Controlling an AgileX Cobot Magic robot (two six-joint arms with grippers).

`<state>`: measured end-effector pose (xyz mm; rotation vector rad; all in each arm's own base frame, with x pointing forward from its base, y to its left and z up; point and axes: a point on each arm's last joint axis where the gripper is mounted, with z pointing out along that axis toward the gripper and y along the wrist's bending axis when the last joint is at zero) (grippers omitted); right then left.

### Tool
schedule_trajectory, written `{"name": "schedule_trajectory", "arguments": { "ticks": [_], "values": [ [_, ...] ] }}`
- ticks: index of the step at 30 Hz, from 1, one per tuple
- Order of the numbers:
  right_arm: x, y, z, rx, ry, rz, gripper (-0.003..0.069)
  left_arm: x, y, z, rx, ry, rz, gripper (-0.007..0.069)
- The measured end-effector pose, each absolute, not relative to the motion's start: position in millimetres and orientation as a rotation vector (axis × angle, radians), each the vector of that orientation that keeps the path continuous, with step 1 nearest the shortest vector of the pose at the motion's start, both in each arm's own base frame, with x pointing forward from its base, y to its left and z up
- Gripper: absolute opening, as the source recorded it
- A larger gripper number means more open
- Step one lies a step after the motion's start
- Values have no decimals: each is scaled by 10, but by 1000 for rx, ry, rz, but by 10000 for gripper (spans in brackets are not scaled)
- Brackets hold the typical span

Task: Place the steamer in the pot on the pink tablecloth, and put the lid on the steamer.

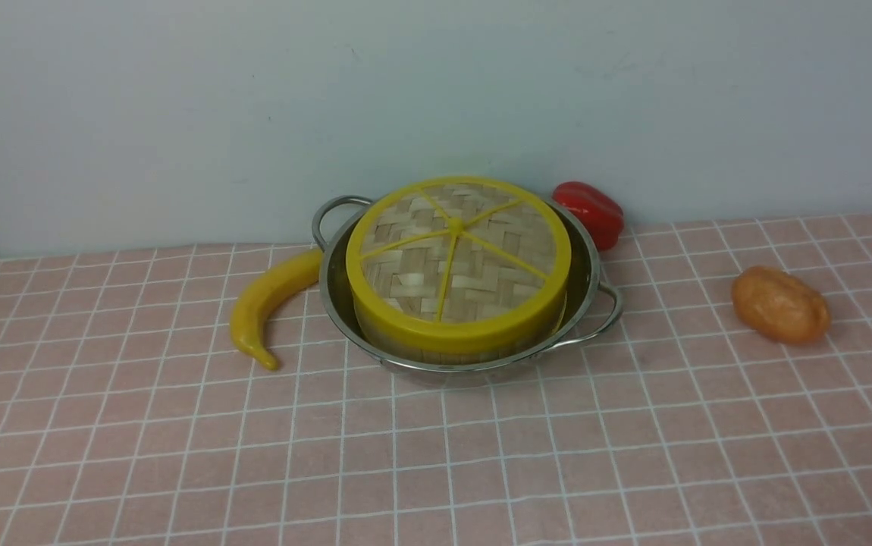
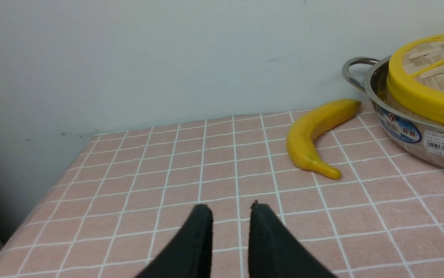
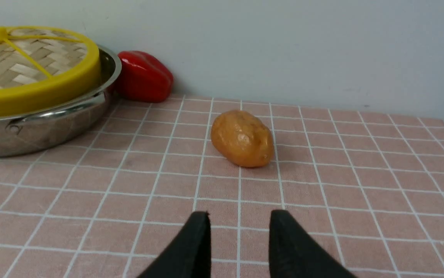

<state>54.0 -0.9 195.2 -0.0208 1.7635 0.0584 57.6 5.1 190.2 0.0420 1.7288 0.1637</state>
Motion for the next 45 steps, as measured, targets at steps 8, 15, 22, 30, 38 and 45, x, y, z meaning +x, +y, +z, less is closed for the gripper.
{"name": "schedule_trajectory", "arguments": {
  "ticks": [8,15,22,30,38,45],
  "values": [
    [539,-9,1949,-17,1768,62,240,576,51,1902,42,1729,164,149],
    [539,-8,1948,-14,1768,66,240,576,51,1902,42,1729,164,159],
    [539,-7,1948,-12,1769,69,240,576,51,1902,42,1729,164,190],
    [539,-7,1948,-12,1769,69,240,576,51,1902,42,1729,164,210],
    [539,-7,1948,-12,1769,69,240,576,51,1902,42,1729,164,222],
    [539,-7,1948,-12,1769,69,240,576,51,1902,42,1729,164,232]
  ]
}}
